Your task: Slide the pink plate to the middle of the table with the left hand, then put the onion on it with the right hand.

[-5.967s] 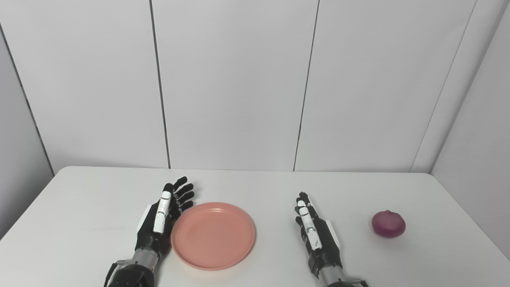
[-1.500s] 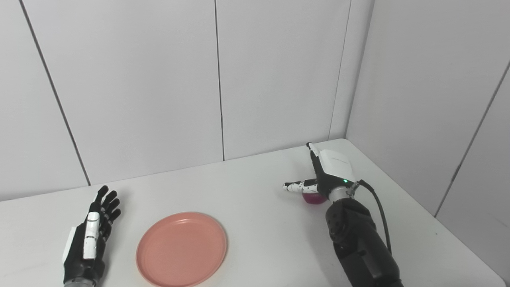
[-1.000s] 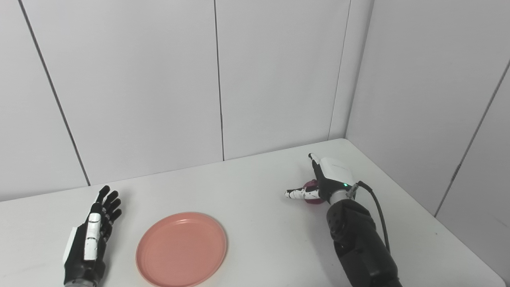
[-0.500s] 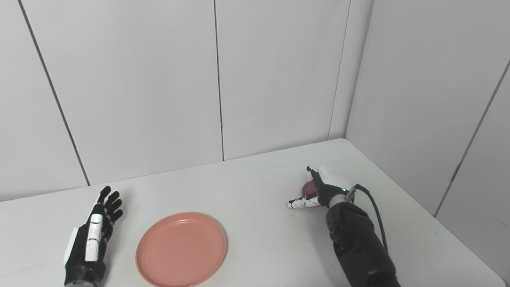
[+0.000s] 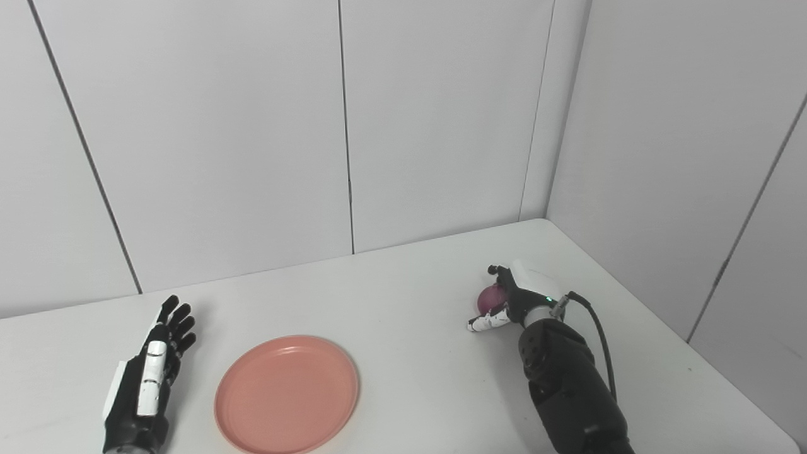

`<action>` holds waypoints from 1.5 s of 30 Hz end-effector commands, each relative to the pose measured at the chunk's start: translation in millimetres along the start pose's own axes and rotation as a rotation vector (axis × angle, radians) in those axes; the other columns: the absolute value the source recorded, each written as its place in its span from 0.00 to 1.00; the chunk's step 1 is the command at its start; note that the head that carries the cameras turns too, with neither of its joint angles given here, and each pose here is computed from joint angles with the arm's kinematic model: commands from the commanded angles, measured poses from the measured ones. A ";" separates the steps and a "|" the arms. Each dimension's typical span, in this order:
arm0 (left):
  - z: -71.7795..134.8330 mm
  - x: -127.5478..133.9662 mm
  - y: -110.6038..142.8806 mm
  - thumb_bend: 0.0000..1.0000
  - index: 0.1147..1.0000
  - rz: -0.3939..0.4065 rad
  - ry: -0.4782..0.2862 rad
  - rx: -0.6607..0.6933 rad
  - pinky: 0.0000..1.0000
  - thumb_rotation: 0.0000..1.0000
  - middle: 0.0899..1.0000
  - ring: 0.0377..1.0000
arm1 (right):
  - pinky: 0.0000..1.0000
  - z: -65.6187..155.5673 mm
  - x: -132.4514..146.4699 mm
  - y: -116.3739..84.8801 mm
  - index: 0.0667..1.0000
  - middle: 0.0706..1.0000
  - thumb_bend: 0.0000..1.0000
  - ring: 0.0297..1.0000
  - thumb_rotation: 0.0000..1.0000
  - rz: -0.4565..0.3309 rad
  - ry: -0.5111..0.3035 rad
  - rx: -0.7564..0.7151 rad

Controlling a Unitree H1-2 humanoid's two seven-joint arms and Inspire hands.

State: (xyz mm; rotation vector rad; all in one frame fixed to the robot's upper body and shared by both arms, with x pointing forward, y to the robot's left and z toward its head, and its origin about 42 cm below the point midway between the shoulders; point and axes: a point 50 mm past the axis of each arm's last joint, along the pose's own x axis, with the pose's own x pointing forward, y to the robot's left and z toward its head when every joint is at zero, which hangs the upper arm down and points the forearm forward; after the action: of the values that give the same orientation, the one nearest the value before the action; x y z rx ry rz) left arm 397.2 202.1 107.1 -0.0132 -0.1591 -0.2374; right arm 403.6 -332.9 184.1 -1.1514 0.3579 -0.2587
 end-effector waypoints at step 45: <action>-7.2 -19.2 -38.3 0.63 0.96 -0.010 0.072 -0.018 0.95 1.00 0.96 0.96 | 0.26 53.0 -31.1 -21.3 0.52 0.44 0.50 0.35 0.00 -0.222 -0.381 0.334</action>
State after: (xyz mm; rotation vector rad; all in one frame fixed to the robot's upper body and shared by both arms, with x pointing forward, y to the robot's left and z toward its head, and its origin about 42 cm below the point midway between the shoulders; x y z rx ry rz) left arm 379.5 176.7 107.6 -0.0119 -0.1148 -0.2561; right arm 391.8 -291.0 201.8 -0.9003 -0.0112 -0.2693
